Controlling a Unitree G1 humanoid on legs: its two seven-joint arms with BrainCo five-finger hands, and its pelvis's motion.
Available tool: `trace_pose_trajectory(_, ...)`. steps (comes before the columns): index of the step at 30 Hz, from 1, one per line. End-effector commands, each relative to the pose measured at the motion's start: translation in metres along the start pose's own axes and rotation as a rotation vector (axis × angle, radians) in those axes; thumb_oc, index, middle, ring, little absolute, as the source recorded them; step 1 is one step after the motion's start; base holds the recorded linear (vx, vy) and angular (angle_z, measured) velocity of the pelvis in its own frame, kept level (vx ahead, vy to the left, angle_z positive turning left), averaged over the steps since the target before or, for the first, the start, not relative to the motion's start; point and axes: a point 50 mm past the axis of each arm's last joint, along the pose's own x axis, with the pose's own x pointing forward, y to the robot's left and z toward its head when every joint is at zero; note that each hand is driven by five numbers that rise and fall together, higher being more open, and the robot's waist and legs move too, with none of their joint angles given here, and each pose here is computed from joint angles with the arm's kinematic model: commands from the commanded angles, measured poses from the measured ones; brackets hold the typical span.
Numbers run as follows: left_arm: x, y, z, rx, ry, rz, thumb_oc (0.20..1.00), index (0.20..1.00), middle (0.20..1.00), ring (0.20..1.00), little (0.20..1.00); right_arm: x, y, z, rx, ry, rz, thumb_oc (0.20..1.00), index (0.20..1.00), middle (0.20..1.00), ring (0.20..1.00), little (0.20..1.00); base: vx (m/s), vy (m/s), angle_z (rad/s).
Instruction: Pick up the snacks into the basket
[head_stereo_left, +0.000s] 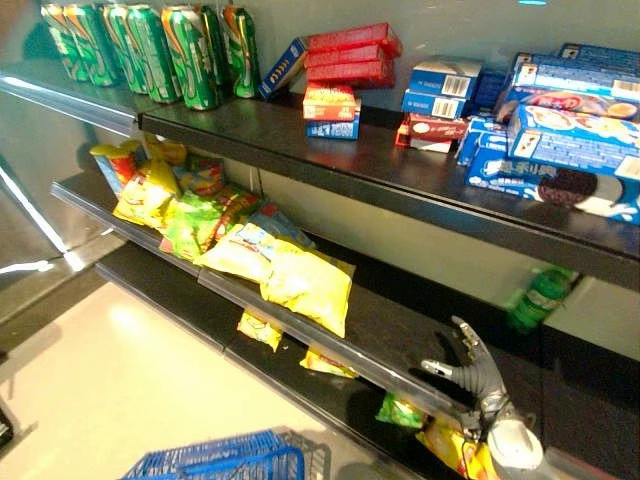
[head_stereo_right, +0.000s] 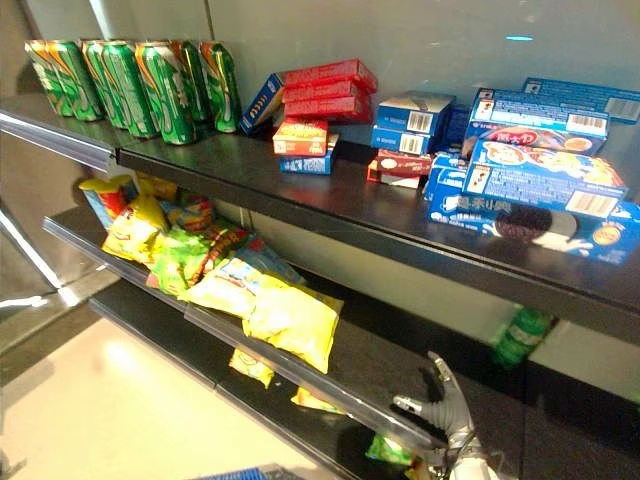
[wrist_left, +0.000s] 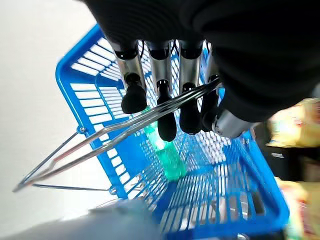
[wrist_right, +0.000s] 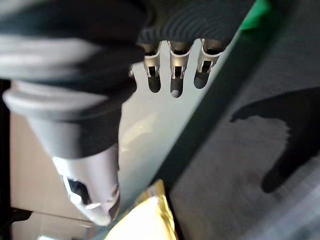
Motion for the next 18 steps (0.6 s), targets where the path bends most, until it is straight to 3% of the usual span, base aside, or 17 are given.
trace_pose_trajectory(1,0.004,0.014,-0.005,0.093,-0.012,0.077,0.200,0.200,0.200,0.200,0.200,0.014,-0.011,0.031,-0.036,-0.155,-0.086,1.000,1.000,1.000,1.000,1.000,0.13,0.120,-0.30)
trace_pose_trajectory(11,0.000,0.005,-0.017,0.131,0.042,0.069,0.200,0.200,0.200,0.200,0.200,0.030,-0.012,0.041,-0.095,-0.186,-0.095,1.000,1.000,1.000,1.000,1.000,0.11,0.235,-0.32)
trace_pose_trajectory(18,0.009,0.022,0.002,0.199,-0.018,0.091,0.200,0.200,0.200,0.200,0.200,0.043,-0.001,0.057,-0.074,-0.217,-0.069,1.000,1.000,1.000,1.000,1.000,0.02,0.268,-0.20)
